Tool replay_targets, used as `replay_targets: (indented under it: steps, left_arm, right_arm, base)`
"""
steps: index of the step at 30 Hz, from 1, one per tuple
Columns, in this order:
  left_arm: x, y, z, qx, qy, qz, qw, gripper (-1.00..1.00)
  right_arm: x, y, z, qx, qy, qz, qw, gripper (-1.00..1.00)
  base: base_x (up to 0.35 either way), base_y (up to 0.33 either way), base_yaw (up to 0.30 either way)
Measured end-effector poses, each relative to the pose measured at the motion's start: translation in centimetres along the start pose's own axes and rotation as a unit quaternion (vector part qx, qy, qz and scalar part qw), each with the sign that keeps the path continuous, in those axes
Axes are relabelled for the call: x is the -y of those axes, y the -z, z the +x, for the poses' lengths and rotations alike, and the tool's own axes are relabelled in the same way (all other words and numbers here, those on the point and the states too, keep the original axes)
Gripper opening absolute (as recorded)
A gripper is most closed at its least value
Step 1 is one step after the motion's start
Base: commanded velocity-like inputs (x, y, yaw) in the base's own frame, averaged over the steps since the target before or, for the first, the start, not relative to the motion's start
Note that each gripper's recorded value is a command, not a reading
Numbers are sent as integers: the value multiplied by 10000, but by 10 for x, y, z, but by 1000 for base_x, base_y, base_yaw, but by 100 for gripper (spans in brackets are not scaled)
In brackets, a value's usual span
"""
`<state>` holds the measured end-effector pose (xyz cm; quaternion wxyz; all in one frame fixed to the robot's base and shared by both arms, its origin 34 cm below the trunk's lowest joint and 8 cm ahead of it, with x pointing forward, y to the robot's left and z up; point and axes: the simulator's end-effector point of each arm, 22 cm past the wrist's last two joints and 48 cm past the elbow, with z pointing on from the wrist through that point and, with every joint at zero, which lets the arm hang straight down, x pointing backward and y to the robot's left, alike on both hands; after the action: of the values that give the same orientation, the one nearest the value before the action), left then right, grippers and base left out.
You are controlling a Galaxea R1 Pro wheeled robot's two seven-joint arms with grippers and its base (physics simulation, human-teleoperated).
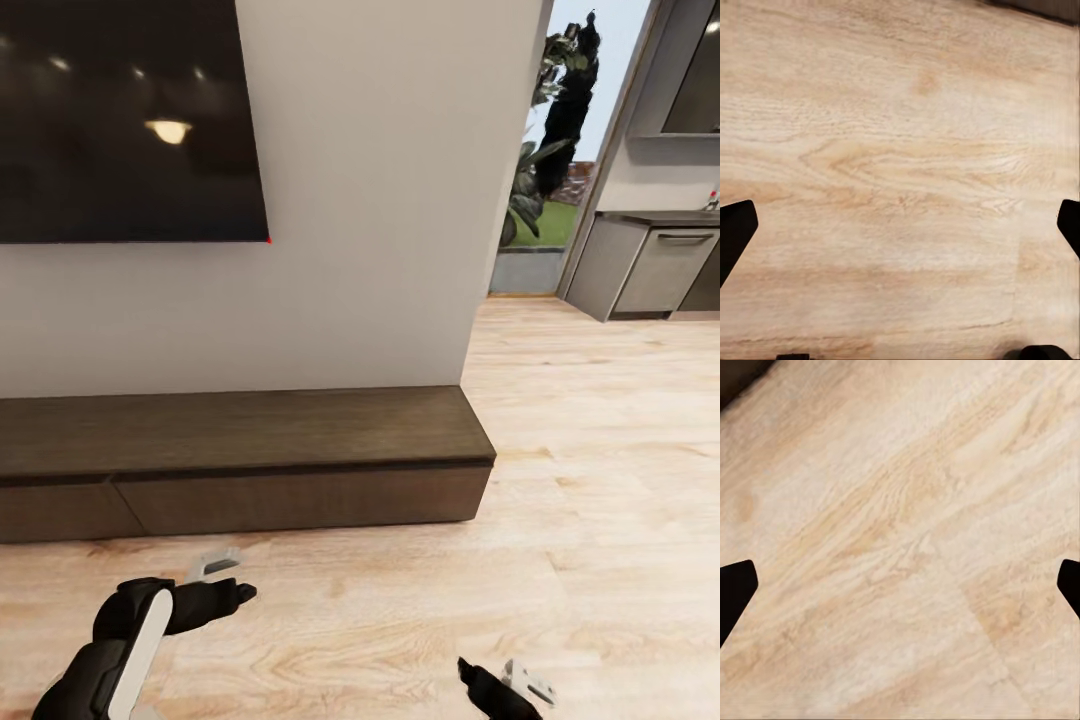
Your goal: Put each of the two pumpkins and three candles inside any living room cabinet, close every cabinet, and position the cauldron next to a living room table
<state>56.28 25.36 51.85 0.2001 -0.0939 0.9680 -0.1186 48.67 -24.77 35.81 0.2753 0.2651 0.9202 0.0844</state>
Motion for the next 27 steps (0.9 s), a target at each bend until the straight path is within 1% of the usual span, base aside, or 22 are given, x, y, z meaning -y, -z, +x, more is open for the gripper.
replay_targets:
  steps: [1, 3, 4, 5, 7, 8, 10, 12, 14, 18, 21, 27]
  left_arm:
    - [0, 1, -1, 15, 32, 27, 10000, 100]
    - [4, 3, -4, 66, 122, 141, 9998, 100]
    - [4, 2, -4, 74, 138, 164, 9997, 100]
    - [5, 1, -3, 85, 165, 202, 9996, 100]
    - [5, -2, -2, 93, 184, 229, 9995, 100]
    - [5, -4, -1, 97, 200, 251, 9994, 100]
    - [8, -7, 2, 96, 208, 295, 9993, 100]
    - [9, -11, 5, 94, 203, 315, 9993, 100]
    - [8, -14, 7, 95, 202, 322, 9992, 100]
    - [7, -20, 10, 106, 240, 381, 9989, 100]
    - [8, -24, 11, 135, 295, 491, 9983, 100]
    - [4, -31, 15, 184, 327, 535, 9979, 100]
  right_arm:
    - [-4, 0, -5, 40, -135, -188, 9997, 100]
    - [-20, 4, -25, 234, -604, -881, 9940, 100]
    - [-22, 4, -29, 286, -701, -1028, 9918, 100]
    - [-25, 5, -36, 376, -865, -1244, 9877, 100]
    - [-24, 4, -41, 447, -1013, -1378, 9843, 100]
    - [-23, 4, -44, 492, -1132, -1447, 9818, 100]
    - [-18, 2, -45, 521, -1305, -1467, 9792, 100]
    - [-15, -1, -41, 508, -1373, -1463, 9783, 100]
    - [-14, -4, -40, 514, -1383, -1505, 9775, 100]
    - [-23, -6, -38, 558, -1389, -1765, 9728, 100]
    - [-31, -7, -35, 593, -1336, -1981, 9692, 100]
    - [-29, -15, -24, 575, -1323, -2041, 9683, 100]
  base:
    - [0, 0, 0]
    - [0, 0, 0]
    - [0, 0, 0]
    - [0, 0, 0]
    - [0, 0, 0]
    - [0, 0, 0]
    - [0, 0, 0]
    - [0, 0, 0]
    - [0, 0, 0]
    - [0, 0, 0]
    - [0, 0, 0]
    - [0, 0, 0]
